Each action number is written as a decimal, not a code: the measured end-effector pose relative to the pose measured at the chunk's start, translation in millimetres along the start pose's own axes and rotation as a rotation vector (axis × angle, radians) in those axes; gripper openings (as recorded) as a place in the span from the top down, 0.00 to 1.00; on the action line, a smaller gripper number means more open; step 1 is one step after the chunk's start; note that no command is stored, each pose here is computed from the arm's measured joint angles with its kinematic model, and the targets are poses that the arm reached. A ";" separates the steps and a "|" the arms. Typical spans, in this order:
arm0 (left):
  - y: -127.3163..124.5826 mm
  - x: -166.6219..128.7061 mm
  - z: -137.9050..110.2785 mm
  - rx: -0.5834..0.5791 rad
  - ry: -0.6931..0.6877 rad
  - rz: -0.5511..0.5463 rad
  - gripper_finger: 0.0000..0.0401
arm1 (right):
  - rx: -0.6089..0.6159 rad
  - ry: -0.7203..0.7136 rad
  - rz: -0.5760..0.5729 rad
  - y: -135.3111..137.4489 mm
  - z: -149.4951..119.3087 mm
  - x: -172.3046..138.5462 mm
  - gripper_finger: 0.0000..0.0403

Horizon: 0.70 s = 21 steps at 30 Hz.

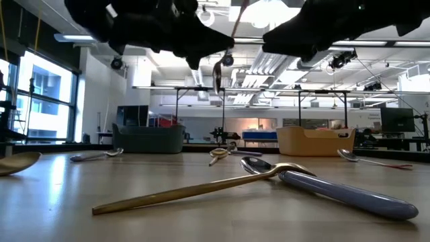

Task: Sort silverware by color (type)
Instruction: Put the bottom left orange spoon into the orange bin

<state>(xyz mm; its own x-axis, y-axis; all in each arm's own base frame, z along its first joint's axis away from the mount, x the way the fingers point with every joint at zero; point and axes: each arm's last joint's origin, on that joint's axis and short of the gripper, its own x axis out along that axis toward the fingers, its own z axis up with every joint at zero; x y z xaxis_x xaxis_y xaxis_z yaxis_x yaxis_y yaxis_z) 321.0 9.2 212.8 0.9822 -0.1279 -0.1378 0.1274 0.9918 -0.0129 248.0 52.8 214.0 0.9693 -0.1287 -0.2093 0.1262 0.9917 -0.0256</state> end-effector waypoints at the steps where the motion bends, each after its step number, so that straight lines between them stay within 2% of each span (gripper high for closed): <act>1: -0.7 -1.4 -0.9 0.004 -0.025 0.024 1.00 | 0.018 -0.005 -0.002 0.5 -1.9 3.4 0.56; 6: -8.5 -2.2 2.9 0.012 -0.096 0.150 1.00 | 0.092 -0.095 -0.064 -2.8 -7.3 22.5 0.54; 10: -14.8 -2.2 7.3 0.018 -0.143 0.204 1.00 | 0.084 -0.114 -0.151 -5.9 -10.3 35.3 0.54; 17: -20.6 -2.0 9.4 0.008 -0.165 0.221 1.00 | 0.060 -0.212 -0.164 -4.3 5.5 46.5 0.54; 21: -21.2 -2.6 12.6 0.007 -0.199 0.220 1.00 | 0.040 -0.213 -0.148 -3.9 14.5 51.0 0.57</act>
<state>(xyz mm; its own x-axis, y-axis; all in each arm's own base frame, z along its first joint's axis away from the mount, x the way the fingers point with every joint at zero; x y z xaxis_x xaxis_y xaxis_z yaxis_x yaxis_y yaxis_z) 317.5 -11.6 225.9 0.9940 0.0908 0.0608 -0.0912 0.9958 0.0027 300.0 42.3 217.6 0.9617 -0.2740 0.0043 0.2740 0.9617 -0.0008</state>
